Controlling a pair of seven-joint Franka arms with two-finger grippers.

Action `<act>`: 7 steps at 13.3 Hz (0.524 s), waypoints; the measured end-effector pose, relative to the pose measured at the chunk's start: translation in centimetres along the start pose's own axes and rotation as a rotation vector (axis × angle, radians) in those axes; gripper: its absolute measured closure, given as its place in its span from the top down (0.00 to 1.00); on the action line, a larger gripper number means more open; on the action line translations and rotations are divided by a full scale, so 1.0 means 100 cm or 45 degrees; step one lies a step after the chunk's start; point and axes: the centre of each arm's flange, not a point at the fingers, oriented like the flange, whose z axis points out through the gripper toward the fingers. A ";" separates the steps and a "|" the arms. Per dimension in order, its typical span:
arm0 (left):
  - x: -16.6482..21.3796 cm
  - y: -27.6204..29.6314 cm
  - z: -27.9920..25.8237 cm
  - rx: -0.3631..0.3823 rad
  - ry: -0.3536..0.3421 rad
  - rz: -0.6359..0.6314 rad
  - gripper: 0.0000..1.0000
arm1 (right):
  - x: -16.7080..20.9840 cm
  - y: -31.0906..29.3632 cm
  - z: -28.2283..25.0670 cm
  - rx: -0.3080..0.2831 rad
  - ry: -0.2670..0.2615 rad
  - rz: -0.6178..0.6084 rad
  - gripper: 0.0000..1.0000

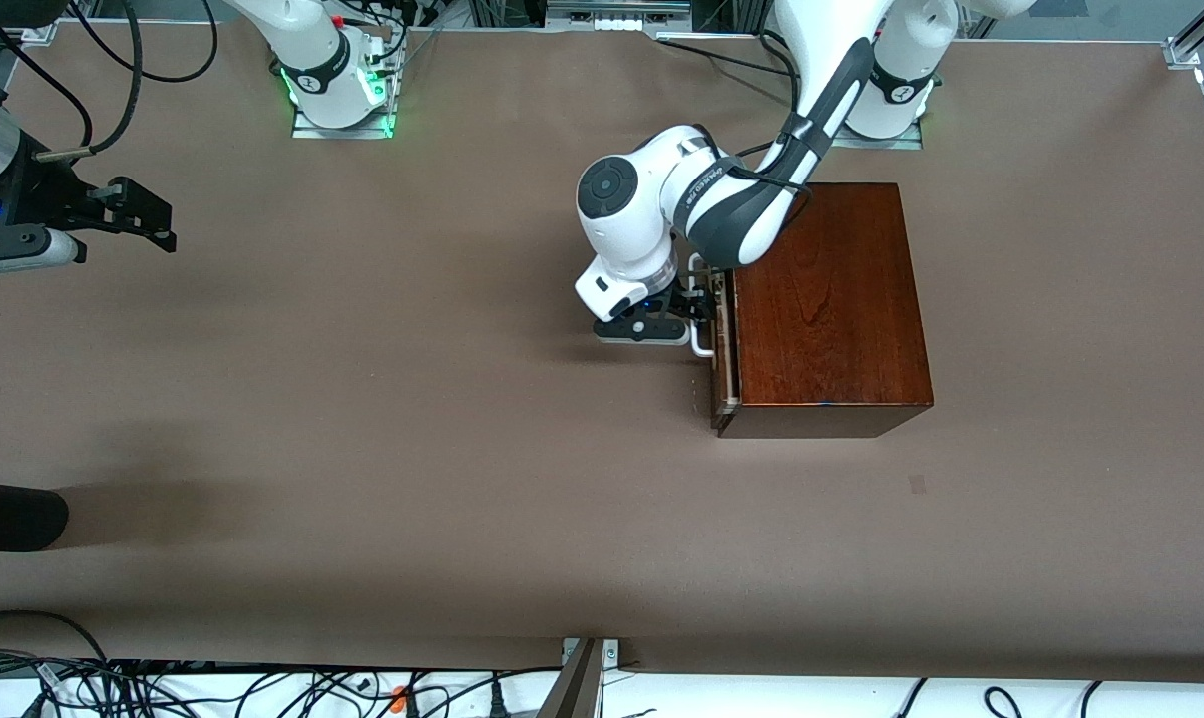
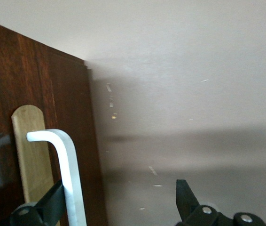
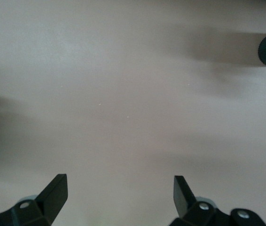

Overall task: Open drawer, take yellow block, close drawer
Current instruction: 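Pull the drawer open with the left gripper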

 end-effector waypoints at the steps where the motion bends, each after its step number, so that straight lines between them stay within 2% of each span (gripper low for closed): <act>1: 0.001 -0.001 -0.001 -0.018 -0.005 -0.016 1.00 | 0.000 0.000 0.000 0.000 0.000 0.000 1.00; 5: 0.007 0.001 -0.006 -0.129 -0.013 -0.102 1.00 | 0.000 0.000 0.000 0.000 0.000 0.000 1.00; 7: 0.007 0.004 -0.007 -0.144 -0.008 -0.114 1.00 | 0.000 0.000 0.000 0.000 0.000 0.000 1.00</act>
